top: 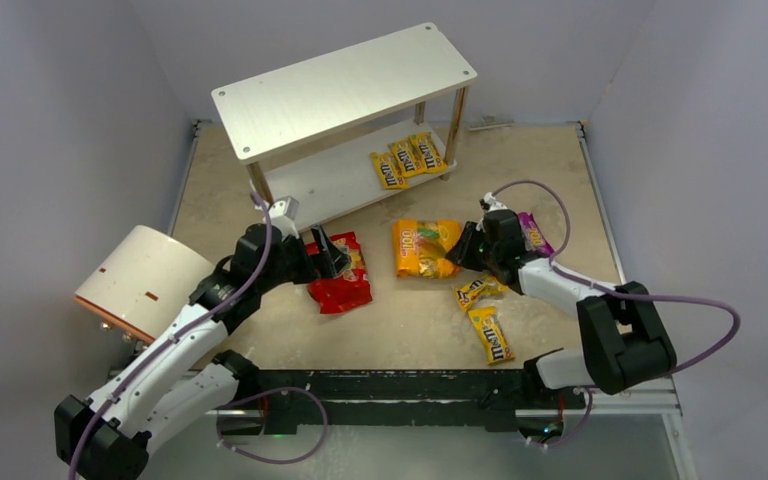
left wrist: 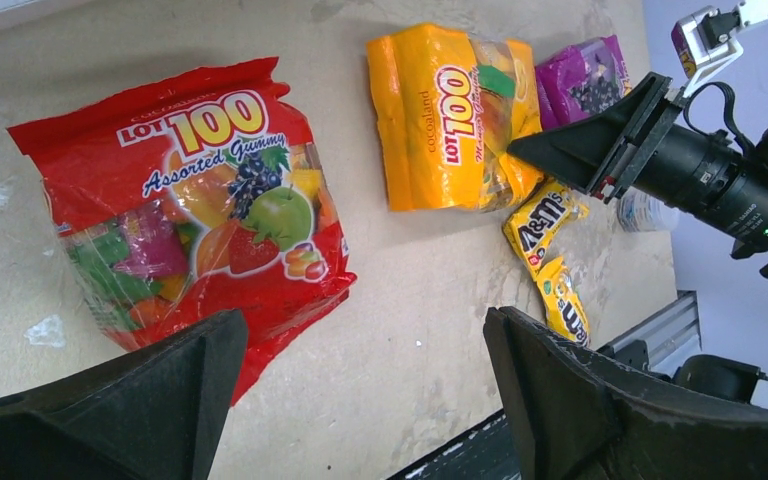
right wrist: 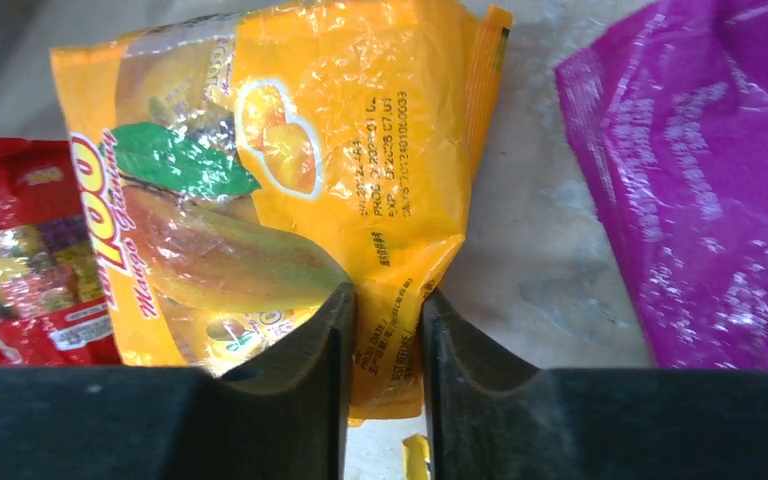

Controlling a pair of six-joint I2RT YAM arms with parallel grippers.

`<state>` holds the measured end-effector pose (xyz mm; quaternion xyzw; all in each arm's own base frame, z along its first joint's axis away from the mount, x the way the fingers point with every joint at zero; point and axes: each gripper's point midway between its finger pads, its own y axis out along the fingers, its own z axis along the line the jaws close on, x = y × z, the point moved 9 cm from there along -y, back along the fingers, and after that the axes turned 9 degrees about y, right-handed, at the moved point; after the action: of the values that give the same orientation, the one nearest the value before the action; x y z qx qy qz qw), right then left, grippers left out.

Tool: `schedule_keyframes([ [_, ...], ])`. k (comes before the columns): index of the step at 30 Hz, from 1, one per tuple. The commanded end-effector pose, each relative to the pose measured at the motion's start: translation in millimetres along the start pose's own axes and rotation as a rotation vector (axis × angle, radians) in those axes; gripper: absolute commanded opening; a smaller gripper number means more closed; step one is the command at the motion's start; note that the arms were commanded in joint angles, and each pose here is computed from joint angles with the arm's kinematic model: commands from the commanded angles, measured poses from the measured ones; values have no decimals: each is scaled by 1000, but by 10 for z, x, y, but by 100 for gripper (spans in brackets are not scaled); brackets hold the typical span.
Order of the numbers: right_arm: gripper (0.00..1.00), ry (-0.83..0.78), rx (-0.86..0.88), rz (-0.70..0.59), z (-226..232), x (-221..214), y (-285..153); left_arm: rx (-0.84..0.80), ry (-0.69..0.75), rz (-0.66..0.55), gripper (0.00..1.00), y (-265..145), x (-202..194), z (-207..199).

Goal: Place and organize the candy bags onto the shelf

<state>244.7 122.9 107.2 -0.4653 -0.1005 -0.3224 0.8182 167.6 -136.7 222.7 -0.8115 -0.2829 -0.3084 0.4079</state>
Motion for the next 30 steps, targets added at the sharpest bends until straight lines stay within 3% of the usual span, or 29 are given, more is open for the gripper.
schedule_keyframes([
  [1, 18, -80, 166, 0, 102, -12, 13, -63, 36, -26, 96, 13, 39, -46],
  [3, 0, -130, 217, -26, 164, 36, -44, -67, 39, -22, 96, 23, 32, -42],
  [10, 0, -272, 528, -240, 566, 271, -527, -148, 47, -11, 96, 115, -10, -80],
  [18, 0, -105, 647, -218, 894, 421, -818, -231, -37, 23, 96, 308, -101, -116],
  [23, 0, -135, 819, -265, 1147, 536, -1121, -290, -74, -3, 96, 436, -119, -140],
  [30, 0, -253, 1051, -325, 1367, 577, -1534, -320, -305, -18, 98, 483, 11, -272],
])
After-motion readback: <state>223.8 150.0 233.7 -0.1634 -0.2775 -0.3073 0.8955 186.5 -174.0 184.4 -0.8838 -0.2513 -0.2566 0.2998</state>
